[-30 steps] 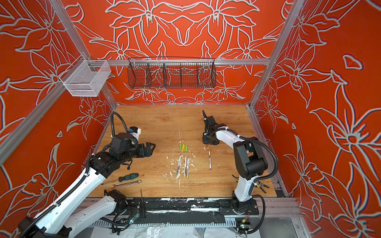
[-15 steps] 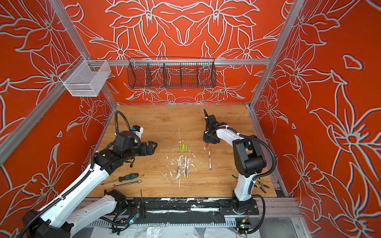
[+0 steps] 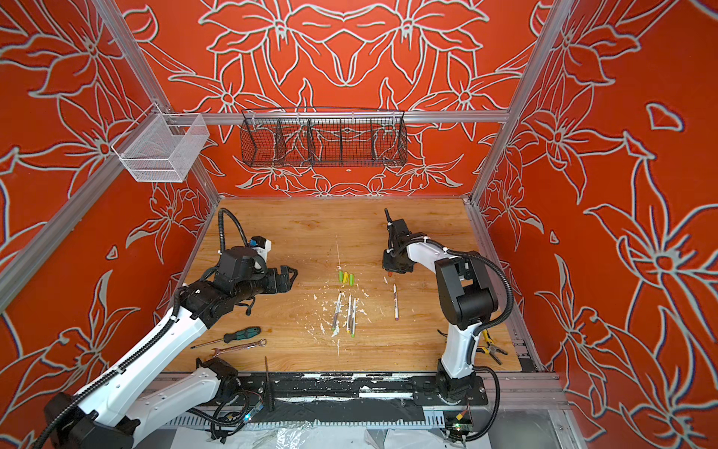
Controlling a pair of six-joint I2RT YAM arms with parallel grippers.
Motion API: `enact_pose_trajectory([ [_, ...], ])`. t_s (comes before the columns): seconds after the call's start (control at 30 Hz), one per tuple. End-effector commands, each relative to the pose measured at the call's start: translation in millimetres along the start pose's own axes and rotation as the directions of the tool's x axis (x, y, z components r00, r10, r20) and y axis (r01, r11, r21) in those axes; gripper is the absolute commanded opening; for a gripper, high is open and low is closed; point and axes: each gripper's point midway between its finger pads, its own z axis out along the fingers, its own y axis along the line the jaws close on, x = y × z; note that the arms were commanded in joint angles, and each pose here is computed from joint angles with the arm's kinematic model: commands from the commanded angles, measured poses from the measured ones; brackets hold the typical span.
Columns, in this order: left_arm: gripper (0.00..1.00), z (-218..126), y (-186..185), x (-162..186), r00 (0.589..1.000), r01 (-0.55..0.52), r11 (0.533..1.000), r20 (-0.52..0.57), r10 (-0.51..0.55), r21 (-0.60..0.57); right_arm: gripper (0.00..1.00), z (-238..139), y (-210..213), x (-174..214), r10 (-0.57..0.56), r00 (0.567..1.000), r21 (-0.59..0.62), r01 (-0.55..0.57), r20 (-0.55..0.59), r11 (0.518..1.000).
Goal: Insert the pens into the pen caps
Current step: 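Close the right gripper on the red pen cap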
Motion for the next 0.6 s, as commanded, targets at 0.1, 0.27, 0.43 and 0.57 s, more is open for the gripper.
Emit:
enact_pose_trajectory([
  [0.1, 0.97, -7.7, -8.9, -9.0, 0.999, 0.000, 0.999, 0.034, -0.002, 0.033, 0.24, 10.2, -6.2, 2.8, 0.026, 0.999, 0.002, -0.026, -0.023, 1.000],
  [0.27, 0.97, -6.8, -10.2, -10.1, 0.999, -0.003, 0.999, 0.036, 0.002, 0.036, 0.22, 11.2, -6.5, 0.6, 0.027, 0.999, -0.012, -0.028, -0.025, 1.000],
  [0.43, 0.97, -3.4, -12.7, -9.7, 1.000, 0.001, 0.999, 0.029, -0.002, 0.047, 0.20, 10.4, -7.1, -0.1, 0.025, 0.999, -0.026, -0.026, -0.029, 0.999],
  [0.57, 0.97, -1.3, -15.1, -10.8, 1.000, 0.001, 0.999, 0.027, -0.002, 0.054, 0.15, 9.3, -6.1, 0.1, 0.019, 0.999, -0.039, -0.020, -0.032, 0.999],
])
